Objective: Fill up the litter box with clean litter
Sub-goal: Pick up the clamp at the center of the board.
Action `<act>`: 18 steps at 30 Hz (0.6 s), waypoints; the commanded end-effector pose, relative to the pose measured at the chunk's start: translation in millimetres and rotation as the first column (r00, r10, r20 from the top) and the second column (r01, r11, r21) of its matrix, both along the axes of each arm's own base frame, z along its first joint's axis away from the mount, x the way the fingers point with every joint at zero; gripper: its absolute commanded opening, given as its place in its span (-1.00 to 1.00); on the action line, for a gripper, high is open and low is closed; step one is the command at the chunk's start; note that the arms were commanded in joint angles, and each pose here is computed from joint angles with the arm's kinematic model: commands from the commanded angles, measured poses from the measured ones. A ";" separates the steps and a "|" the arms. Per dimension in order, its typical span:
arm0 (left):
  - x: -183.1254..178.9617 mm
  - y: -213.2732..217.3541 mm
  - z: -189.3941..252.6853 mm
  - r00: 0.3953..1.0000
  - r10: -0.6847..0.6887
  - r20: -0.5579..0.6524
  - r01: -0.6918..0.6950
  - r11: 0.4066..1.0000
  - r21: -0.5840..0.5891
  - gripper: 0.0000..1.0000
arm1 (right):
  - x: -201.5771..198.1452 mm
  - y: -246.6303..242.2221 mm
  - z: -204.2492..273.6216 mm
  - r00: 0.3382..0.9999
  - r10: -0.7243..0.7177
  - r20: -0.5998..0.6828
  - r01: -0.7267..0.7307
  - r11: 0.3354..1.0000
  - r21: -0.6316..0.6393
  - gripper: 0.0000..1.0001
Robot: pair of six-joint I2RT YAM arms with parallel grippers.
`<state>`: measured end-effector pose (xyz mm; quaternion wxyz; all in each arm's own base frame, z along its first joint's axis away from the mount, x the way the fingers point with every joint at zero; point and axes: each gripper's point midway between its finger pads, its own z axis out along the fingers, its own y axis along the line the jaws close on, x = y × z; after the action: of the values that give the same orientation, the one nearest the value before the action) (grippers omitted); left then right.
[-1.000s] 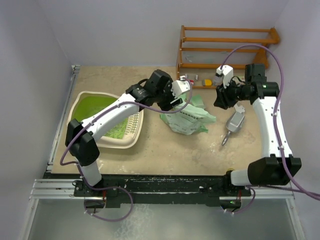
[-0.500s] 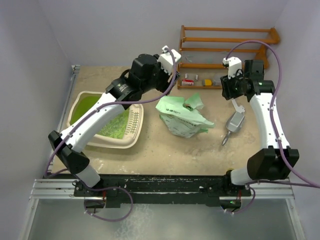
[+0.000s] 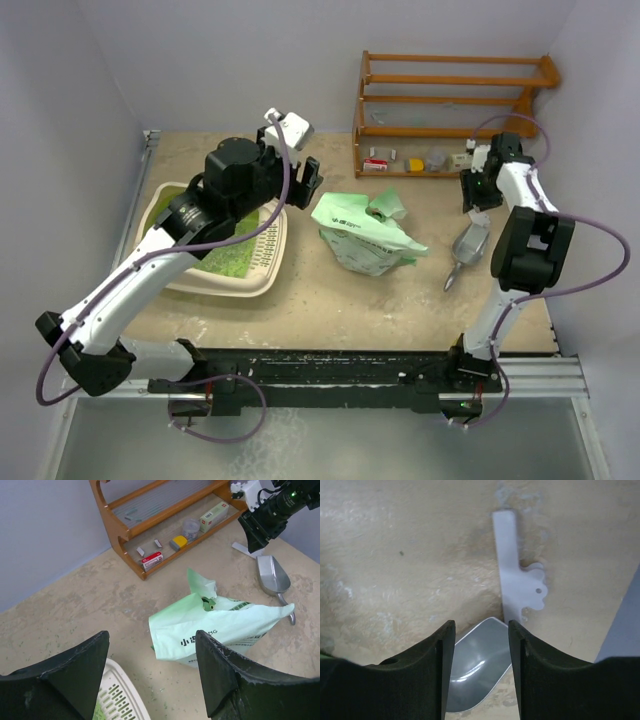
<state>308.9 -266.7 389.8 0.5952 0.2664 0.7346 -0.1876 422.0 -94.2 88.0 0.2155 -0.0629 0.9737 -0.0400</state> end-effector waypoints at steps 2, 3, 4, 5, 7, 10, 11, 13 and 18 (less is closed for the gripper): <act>0.6 13.3 10.5 0.998 0.065 0.023 -0.063 0.996 -0.055 0.34 | 28.6 -24.2 48.9 0.970 -0.172 0.173 0.162 0.984 0.069 -0.01; 1.4 13.6 8.2 0.997 0.070 0.019 -0.069 0.996 -0.050 0.34 | 28.8 -27.3 48.7 0.963 -0.200 0.178 0.187 0.978 0.087 -0.01; 2.1 14.0 6.0 0.997 0.075 0.015 -0.074 0.996 -0.045 0.34 | 29.0 -30.4 48.2 0.957 -0.225 0.184 0.208 0.972 0.110 -0.01; 3.1 13.6 2.9 0.997 0.077 0.011 -0.076 0.996 -0.040 0.34 | 29.2 -32.3 47.4 0.951 -0.245 0.190 0.222 0.966 0.134 -0.01; 4.7 12.0 -0.5 0.997 0.078 0.007 -0.077 0.996 -0.041 0.34 | 27.9 -36.1 43.1 0.942 -0.277 0.188 0.243 0.952 0.184 -0.01; 6.3 8.6 -4.7 0.997 0.072 0.004 -0.071 0.996 -0.045 0.34 | 25.5 -40.0 28.3 0.943 -0.295 0.154 0.252 0.935 0.250 -0.03; 7.3 7.5 -6.9 0.998 0.070 0.001 -0.070 0.997 -0.042 0.34 | 23.6 -44.7 23.4 0.941 -0.310 0.137 0.268 0.929 0.256 -0.04; 8.6 5.8 -9.6 0.998 0.068 -0.003 -0.068 0.997 -0.035 0.34 | 22.5 -48.9 13.5 0.940 -0.321 0.118 0.277 0.917 0.287 -0.07; 12.3 3.3 -14.9 0.998 0.069 -0.009 -0.069 0.997 -0.018 0.34 | 20.2 -54.9 -2.3 0.944 -0.313 0.107 0.260 0.902 0.345 -0.16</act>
<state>313.8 -261.1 360.2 0.5788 0.2535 0.7571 -0.1660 437.6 -154.0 91.2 0.2795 0.1210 0.9517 0.0398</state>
